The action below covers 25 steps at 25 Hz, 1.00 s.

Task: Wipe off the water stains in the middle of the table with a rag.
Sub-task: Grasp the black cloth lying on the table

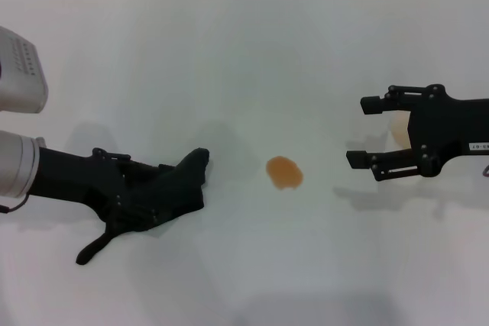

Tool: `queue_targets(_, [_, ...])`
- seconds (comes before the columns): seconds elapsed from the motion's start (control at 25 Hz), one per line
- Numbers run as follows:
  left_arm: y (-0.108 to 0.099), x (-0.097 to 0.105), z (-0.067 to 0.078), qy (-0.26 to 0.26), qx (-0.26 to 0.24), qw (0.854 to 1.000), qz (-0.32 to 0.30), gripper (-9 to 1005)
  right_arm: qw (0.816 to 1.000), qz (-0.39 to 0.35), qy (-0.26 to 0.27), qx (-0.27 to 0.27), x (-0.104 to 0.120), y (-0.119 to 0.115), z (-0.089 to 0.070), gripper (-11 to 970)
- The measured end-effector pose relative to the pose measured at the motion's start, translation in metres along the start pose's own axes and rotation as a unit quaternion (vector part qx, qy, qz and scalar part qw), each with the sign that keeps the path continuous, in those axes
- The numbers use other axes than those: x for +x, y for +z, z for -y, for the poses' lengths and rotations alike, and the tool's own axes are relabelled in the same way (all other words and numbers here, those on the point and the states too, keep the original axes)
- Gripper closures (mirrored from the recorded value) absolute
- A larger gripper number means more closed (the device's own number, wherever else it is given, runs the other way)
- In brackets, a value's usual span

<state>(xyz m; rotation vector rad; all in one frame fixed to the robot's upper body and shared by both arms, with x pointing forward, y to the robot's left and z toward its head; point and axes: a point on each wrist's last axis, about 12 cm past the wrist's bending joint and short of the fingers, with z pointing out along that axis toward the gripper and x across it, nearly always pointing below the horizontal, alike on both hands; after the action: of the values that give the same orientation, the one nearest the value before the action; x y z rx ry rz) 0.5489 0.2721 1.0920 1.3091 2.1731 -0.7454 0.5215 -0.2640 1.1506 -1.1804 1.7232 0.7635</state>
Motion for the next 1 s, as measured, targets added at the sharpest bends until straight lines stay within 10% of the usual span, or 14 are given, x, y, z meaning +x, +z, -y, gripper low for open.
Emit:
queue_targets(0.56, [0.0000,0.0000,-0.0010,-0.003,-0.006,1.000,0.005,128,1.000,0.000,0.009,-0.002,0.0014,-0.0010,-0.0016,99])
queue_targets(1.0, [0.0090,-0.0007,-0.0052,-0.017,-0.014,1.000,0.007,323,1.000,0.000,0.012,-0.002,0.0014,-0.0013,-0.0018,100])
